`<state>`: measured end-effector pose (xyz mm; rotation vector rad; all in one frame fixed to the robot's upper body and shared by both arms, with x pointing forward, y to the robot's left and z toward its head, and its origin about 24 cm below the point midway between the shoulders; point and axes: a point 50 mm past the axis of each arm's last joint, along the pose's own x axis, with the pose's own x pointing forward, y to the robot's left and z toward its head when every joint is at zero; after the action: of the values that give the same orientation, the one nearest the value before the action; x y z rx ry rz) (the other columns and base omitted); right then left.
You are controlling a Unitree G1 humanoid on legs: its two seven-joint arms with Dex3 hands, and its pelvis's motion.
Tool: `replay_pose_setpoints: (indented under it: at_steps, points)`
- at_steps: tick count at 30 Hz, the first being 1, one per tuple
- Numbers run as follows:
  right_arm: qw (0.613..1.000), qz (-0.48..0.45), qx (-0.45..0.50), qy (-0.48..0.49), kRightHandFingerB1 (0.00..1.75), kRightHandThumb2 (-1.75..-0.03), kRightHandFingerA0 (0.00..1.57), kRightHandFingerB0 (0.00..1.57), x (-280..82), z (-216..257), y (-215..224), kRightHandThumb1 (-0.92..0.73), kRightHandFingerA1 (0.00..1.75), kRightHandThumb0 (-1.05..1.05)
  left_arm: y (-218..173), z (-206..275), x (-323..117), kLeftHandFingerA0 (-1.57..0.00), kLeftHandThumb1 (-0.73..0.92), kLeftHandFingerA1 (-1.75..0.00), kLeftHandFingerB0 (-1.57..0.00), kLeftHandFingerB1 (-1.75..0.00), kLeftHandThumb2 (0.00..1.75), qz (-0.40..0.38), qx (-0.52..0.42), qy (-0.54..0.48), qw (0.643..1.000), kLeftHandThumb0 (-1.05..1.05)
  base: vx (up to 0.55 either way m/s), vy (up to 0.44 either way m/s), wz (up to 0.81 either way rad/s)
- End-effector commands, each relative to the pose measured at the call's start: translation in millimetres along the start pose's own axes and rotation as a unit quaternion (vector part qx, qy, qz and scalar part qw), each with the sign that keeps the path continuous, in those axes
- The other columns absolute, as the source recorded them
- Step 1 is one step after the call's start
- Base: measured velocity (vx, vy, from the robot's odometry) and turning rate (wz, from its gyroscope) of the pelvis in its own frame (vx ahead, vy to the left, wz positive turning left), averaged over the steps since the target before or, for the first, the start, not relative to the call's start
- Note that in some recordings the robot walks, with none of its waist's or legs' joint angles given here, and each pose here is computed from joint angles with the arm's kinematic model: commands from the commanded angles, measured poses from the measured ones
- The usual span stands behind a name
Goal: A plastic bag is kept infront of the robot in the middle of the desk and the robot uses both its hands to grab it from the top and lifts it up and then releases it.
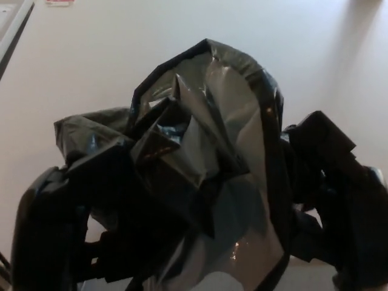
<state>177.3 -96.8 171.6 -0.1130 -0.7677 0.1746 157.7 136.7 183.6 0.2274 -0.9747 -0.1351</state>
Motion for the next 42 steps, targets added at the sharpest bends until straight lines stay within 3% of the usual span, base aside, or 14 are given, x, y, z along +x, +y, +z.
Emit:
replay_pose_setpoints:
  at_steps: [1, 19, 20, 21, 22, 23, 24, 26, 27, 28, 30, 31, 32, 42]
  points:
    - [1.0, -0.002, 0.01, -0.004, 1.41, -0.54, 0.61, 0.54, 0.8, 12.4, -6.7, -0.68, 1.68, -0.29, 3.1, 13.3, 9.5, -0.98, 0.72, -1.75, -0.68, -1.75, 0.59, 0.014, 0.034, -0.02, 0.999, -0.23, 0.0, 0.0, 0.0]
    - [0.998, 0.016, 0.042, -0.037, 1.5, -0.45, 0.54, 0.49, 3.0, 38.6, -16.1, -0.7, 1.74, -0.32, 3.1, 53.1, 23.7, -1.0, 0.75, -1.75, -0.67, -1.66, 0.58, 0.043, 0.047, -0.098, 0.993, -0.31, 0.0, 0.0, 0.0]
    - [0.998, 0.018, 0.038, -0.043, 1.45, -0.53, 0.62, 0.52, 4.4, 39.6, -16.3, -0.68, 1.67, -0.25, 3.0, 54.6, 25.1, -1.0, 0.75, -1.75, -0.68, -1.64, 0.59, 0.041, 0.052, -0.109, 0.992, -0.31, 0.0, 0.0, 0.0]
    - [0.998, 0.021, 0.036, -0.048, 1.45, -0.52, 0.64, 0.52, 5.8, 40.1, -16.6, -0.69, 1.7, -0.24, 2.4, 56.1, 26.2, -1.26, 0.54, -1.45, -0.94, -1.25, 0.92, 0.04, 0.055, -0.112, 0.991, -0.43, 0.0, 0.0, 0.0]
    - [0.998, 0.022, 0.036, -0.052, 1.15, -0.8, 1.01, 0.71, 7.6, 40.7, -16.9, -0.49, 1.37, -0.33, 1.9, 57.1, 27.1, -1.29, 0.52, -1.43, -0.96, -1.23, 0.92, 0.039, 0.063, -0.118, 0.99, -0.4, 0.0, 0.0, 0.0]
    - [0.998, 0.023, 0.036, -0.056, 1.15, -0.8, 1.01, 0.71, 9.4, 41.4, -17.0, -0.49, 1.37, -0.33, 1.4, 57.7, 27.8, -1.29, 0.52, -1.43, -0.96, -1.23, 0.92, 0.038, 0.073, -0.124, 0.989, -0.4, 0.0, 0.0, 0.0]
    - [0.997, 0.024, 0.031, -0.061, 1.17, -0.79, 1.02, 0.72, 11.7, 41.7, -17.6, -0.5, 1.38, -0.32, 1.0, 57.4, 29.0, -1.01, 0.73, -1.75, -0.7, -1.66, 0.58, 0.038, 0.077, -0.129, 0.988, -0.32, 0.0, 0.0, 0.0]
    - [0.997, 0.024, 0.023, -0.064, 1.18, -0.8, 1.05, 0.74, 14.9, 41.5, -18.5, -0.49, 1.39, -0.31, -0.1, 54.8, 30.1, -1.01, 0.7, -1.75, -0.7, -1.72, 0.57, 0.041, 0.076, -0.128, 0.988, -0.32, 0.0, 0.0, 0.0]
    - [0.997, 0.026, 0.018, -0.065, 1.18, -0.8, 1.05, 0.74, 16.5, 41.2, -18.9, -0.49, 1.39, -0.31, -0.4, 53.5, 31.1, -1.01, 0.7, -1.75, -0.7, -1.72, 0.57, 0.041, 0.079, -0.129, 0.988, -0.32, 0.0, 0.0, 0.0]
    - [0.997, 0.028, 0.013, -0.069, 1.54, -0.57, 0.71, 0.5, 19.1, 40.4, -19.5, -0.64, 1.75, -0.2, -0.8, 51.3, 32.8, -1.02, 0.69, -1.75, -0.73, -1.73, 0.58, 0.037, 0.082, -0.13, 0.987, -0.31, 0.0, 0.0, 0.0]
    - [0.997, 0.031, -0.001, -0.072, 1.45, -0.54, 0.71, 0.54, 23.5, 38.7, -20.8, -0.66, 1.75, -0.2, -0.5, 46.9, 36.0, -1.03, 0.68, -1.75, -0.73, -1.75, 0.62, 0.021, 0.094, -0.132, 0.987, -0.29, 0.0, 0.0, 0.0]
    - [0.996, 0.035, -0.023, -0.074, 1.4, -0.52, 0.7, 0.54, 31.9, 34.3, -24.2, -0.68, 1.75, -0.16, 1.4, 39.2, 41.5, -1.24, 0.53, -1.47, -1.01, -1.33, 0.88, 0.002, 0.116, -0.132, 0.984, -0.4, 0.0, 0.0, 0.0]
    - [0.996, 0.036, -0.041, -0.077, 1.39, -0.54, 0.72, 0.57, 38.7, 30.9, -27.7, -0.65, 1.71, -0.18, 3.1, 33.7, 46.1, -1.03, 0.68, -1.75, -0.76, -1.75, 0.63, -0.007, 0.116, -0.131, 0.985, -0.24, 0.0, 0.0, 0.0]
    - [0.979, 0.004, -0.196, -0.054, 1.32, -0.57, 0.81, 0.68, 127.5, 0.2, -88.9, -0.58, 1.53, -0.12, 54.5, -22.6, 113.1, -1.08, 0.67, -1.75, -0.82, -1.75, 0.59, -0.042, 0.201, -0.072, 0.976, -0.27, 0.0, 0.0, 0.0]
